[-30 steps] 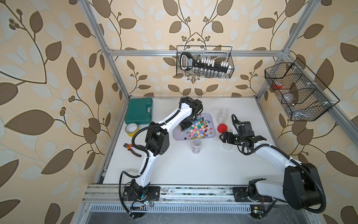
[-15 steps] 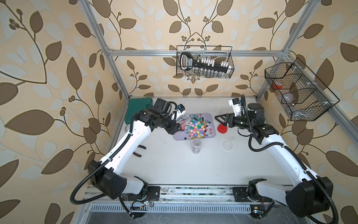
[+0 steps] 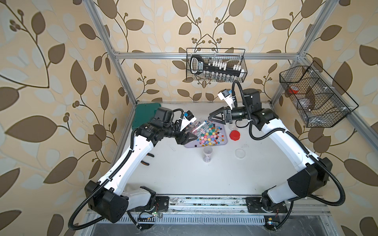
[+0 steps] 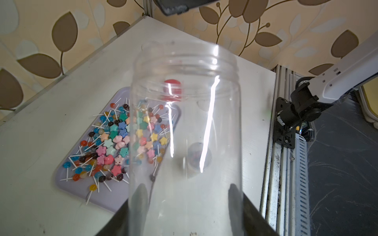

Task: Pour the candies out of the jar
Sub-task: Place the jar at the center of the board.

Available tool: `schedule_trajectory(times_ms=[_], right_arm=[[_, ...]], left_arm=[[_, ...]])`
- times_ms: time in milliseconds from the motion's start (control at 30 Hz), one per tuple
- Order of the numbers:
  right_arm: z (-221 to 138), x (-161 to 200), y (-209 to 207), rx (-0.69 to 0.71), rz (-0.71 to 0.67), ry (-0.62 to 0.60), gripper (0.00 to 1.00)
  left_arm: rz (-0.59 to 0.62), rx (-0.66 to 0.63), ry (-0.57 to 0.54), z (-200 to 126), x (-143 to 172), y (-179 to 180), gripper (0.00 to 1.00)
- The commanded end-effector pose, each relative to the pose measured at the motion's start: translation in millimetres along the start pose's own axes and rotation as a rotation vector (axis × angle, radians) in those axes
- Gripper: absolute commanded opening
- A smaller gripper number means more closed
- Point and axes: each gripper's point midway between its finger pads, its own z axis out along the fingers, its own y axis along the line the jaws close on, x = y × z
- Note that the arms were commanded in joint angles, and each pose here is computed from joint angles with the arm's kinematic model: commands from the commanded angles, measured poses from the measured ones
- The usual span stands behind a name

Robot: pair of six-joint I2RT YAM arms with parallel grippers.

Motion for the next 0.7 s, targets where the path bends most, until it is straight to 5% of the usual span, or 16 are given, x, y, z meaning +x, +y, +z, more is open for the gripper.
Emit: schedule_trajectory(times_ms=[0,667], right_arm=[[3,3,12,-0.045,-0.013,0.042,0.62],[24,35,-9,-0.01,0.064,0.154,0.32]], left_arm=[[0.046,0.045,-0.06,-1,-12,-3,0.6],[0.027,0.089,-0.082,7,-25,9,0.6]])
